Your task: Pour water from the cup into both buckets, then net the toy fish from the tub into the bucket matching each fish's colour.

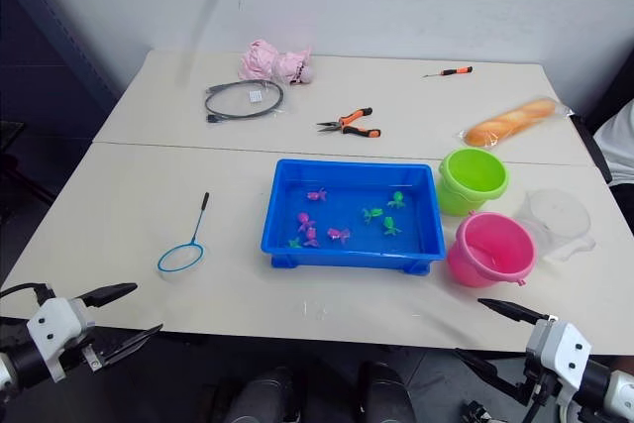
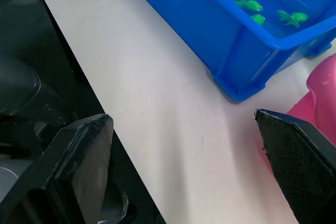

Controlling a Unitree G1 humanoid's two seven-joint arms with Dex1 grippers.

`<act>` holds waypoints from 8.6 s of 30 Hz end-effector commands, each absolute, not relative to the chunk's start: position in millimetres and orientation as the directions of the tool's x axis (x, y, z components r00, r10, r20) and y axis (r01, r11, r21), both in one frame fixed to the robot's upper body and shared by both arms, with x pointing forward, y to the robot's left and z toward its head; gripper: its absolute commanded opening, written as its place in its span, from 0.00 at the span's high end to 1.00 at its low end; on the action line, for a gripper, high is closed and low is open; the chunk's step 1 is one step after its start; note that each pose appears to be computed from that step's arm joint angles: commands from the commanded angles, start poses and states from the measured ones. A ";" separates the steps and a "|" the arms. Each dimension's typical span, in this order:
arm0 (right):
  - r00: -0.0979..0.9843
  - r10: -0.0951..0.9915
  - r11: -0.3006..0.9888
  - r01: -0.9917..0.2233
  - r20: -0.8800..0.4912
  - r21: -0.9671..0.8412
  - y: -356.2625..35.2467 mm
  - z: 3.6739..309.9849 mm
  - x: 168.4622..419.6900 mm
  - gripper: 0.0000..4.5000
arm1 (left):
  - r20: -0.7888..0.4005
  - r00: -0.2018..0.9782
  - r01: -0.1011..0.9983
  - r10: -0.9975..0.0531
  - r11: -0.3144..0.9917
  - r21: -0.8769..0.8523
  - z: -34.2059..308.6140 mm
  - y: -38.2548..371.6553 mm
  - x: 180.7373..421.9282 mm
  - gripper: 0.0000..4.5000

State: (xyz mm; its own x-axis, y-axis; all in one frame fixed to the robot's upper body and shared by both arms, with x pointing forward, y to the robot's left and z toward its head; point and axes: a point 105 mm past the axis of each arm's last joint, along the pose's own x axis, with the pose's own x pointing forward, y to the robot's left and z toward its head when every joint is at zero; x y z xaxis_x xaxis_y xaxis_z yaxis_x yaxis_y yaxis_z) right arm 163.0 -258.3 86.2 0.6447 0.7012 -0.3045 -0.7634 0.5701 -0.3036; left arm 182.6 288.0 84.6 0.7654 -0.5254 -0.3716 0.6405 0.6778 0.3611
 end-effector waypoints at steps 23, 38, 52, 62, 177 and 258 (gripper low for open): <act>0.986 -0.160 0.979 0.164 0.036 -0.122 -382.0 127.9 174.3 0.00 | -0.026 0.376 0.913 -0.926 0.366 0.180 175.7 129.3 229.2 0.02; 0.946 -0.324 0.943 0.323 0.004 -0.086 -403.2 99.5 224.3 0.00 | -0.003 0.395 0.902 -0.919 0.387 0.193 182.1 117.7 235.4 0.02; 0.946 -0.324 0.944 0.324 0.017 -0.057 -411.9 98.9 255.1 0.00 | -0.014 0.390 0.907 -0.921 0.381 0.180 179.6 116.2 233.8 0.02; 0.911 -0.412 0.910 0.413 0.032 -0.032 -428.7 98.2 266.2 0.00 | -0.013 0.391 0.904 -0.920 0.381 0.196 181.1 114.4 236.7 0.02; 0.939 -0.300 0.919 0.332 0.170 -0.213 -381.1 253.0 272.9 1.00 | 0.095 0.281 0.938 -0.955 0.294 0.185 185.6 88.3 271.9 0.00; 0.925 -0.055 0.795 0.268 0.375 -0.545 -342.0 290.4 360.4 1.00 | 0.204 0.392 0.891 -0.897 0.426 0.157 196.0 88.4 280.0 0.00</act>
